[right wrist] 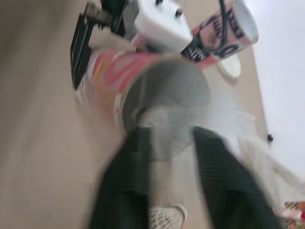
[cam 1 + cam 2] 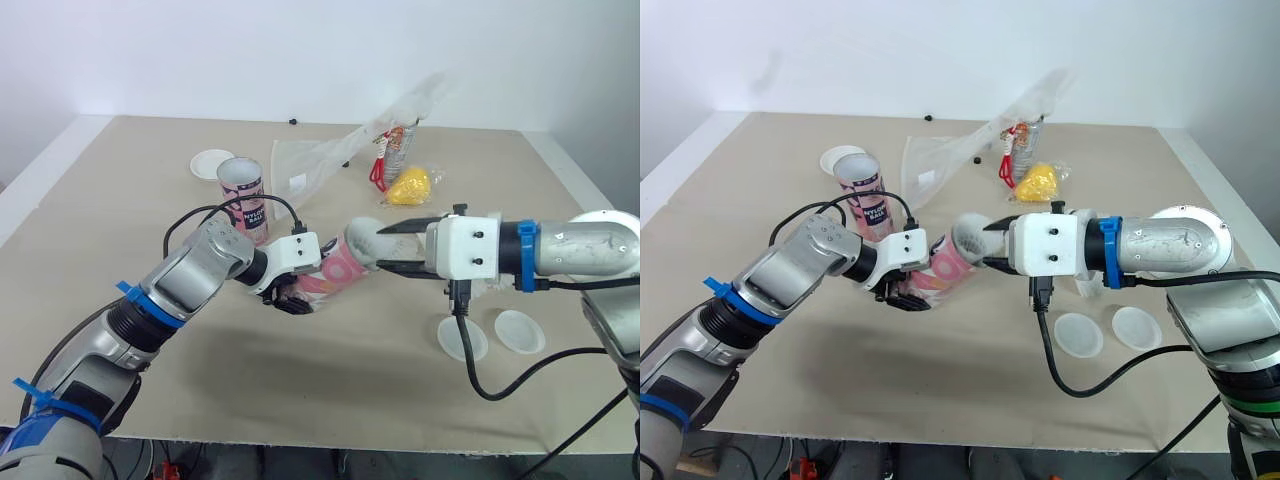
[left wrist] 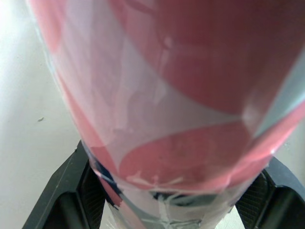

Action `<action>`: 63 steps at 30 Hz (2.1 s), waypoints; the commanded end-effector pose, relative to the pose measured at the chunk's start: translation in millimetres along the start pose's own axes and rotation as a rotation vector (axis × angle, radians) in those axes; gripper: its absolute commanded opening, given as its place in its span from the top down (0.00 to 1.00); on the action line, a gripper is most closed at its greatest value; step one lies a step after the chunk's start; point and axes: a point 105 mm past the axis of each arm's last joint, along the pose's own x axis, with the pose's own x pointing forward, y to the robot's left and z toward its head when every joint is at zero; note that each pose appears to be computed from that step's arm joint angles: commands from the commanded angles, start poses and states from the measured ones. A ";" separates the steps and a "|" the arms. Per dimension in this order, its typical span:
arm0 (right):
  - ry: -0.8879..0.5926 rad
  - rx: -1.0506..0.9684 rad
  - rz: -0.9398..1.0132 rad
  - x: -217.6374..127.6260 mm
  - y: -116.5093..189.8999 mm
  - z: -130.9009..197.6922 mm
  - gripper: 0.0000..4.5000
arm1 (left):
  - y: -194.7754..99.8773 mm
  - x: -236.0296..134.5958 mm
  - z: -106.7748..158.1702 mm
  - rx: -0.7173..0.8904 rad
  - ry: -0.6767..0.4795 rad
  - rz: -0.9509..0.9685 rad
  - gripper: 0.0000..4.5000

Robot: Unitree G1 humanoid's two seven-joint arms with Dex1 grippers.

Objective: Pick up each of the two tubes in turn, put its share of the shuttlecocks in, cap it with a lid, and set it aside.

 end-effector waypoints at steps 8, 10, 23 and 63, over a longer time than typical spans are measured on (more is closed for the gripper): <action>-0.208 0.644 -0.407 -36.9 -24.0 -25.3 0.01 | 11.8 -9.3 -4.5 -0.005 -0.003 0.052 0.31; -0.179 0.740 -0.476 -38.3 -15.2 -41.7 0.01 | 13.1 -11.0 -6.3 -0.005 0.001 0.055 0.31; 0.069 0.940 -0.853 32.5 38.9 -78.6 0.01 | 16.9 -23.1 -14.2 0.001 0.026 0.078 0.31; 0.075 1.168 -1.040 85.5 10.5 -123.7 0.40 | 9.6 -22.4 -16.9 -0.023 0.035 0.089 0.31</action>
